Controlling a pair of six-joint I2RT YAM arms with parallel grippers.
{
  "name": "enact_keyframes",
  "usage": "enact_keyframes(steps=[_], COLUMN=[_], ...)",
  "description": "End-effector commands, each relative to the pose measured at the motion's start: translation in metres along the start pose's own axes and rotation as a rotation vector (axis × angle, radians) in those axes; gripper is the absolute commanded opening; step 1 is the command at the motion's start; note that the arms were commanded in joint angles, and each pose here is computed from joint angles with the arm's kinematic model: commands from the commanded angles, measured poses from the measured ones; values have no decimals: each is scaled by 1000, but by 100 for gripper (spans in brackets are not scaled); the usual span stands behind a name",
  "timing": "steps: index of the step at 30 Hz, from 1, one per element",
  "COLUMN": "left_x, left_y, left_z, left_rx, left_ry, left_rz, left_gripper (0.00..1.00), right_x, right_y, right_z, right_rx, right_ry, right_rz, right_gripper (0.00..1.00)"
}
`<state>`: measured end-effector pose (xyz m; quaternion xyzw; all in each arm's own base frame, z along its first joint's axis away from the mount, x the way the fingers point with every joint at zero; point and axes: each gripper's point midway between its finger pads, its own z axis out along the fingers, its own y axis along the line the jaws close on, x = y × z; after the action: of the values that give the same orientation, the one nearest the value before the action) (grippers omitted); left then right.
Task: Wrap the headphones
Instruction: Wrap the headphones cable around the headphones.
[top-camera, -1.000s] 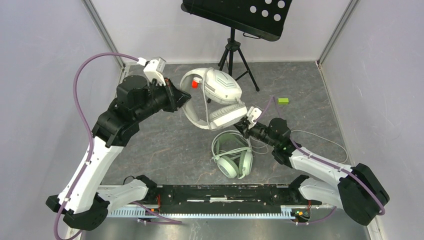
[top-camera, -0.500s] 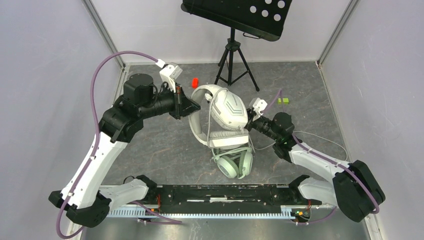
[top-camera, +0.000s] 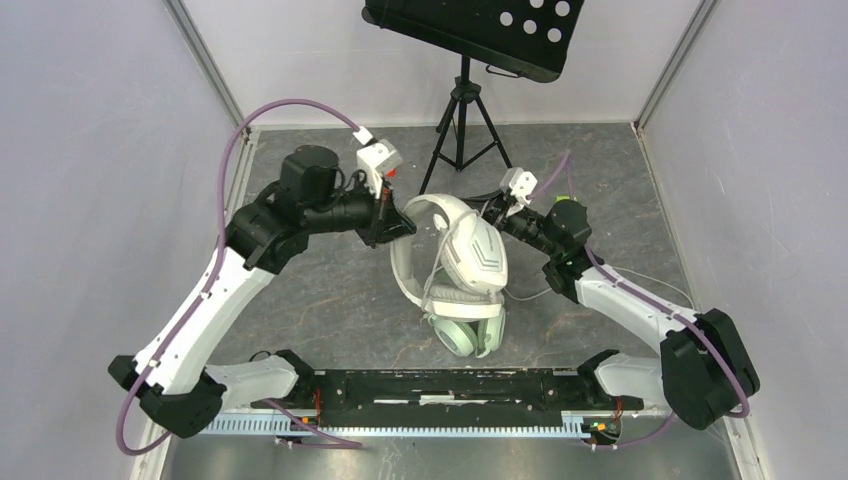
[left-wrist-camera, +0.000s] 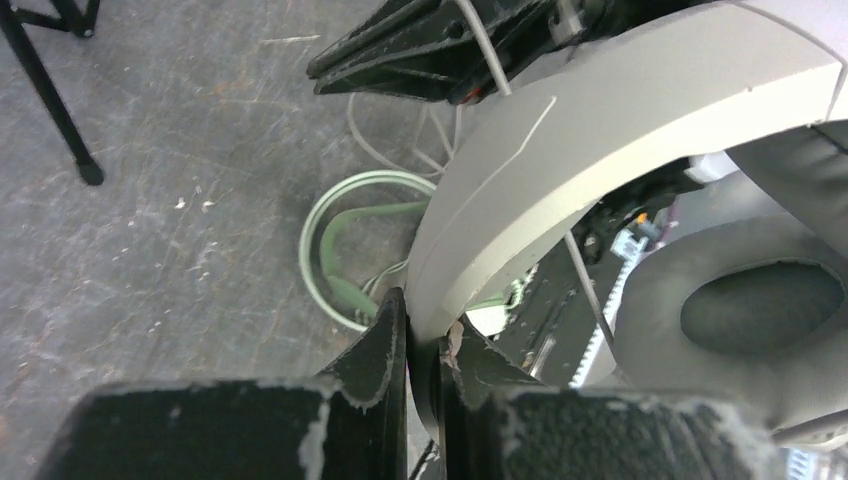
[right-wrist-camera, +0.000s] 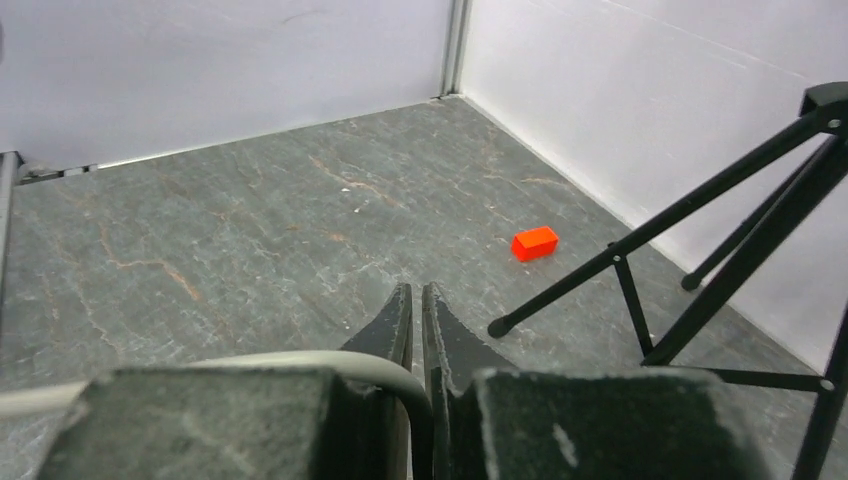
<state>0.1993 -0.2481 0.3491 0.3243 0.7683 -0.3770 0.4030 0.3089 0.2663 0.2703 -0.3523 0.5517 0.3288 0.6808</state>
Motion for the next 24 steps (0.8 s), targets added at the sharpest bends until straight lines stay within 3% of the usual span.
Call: enact_keyframes(steps=[1,6,10,14,19,24], left_x=[27,28,28,37,41,46], left_y=[-13,32,51,47,47,55], left_z=[-2,-5,-9,-7,-2,2], left_rx=[11,-237,-355,-361,-371,-407], left_ry=[149,183,209,284,329,394], left_rz=[104,173,272,369,416,439], left_gripper=[2,2,2,2,2,2], right_x=[-18,-1,2,-9,-30,-29], right_y=[-27,-23,-20,-23,-19,-24], right_z=[7,9,-1,-5,-12,-15], right_rx=[43,6,13,34,32,58], right_ry=[11,181,221,176,15,71], right_rz=[54,187,252,211,105,105], right_gripper=[9,8,9,13,13,7])
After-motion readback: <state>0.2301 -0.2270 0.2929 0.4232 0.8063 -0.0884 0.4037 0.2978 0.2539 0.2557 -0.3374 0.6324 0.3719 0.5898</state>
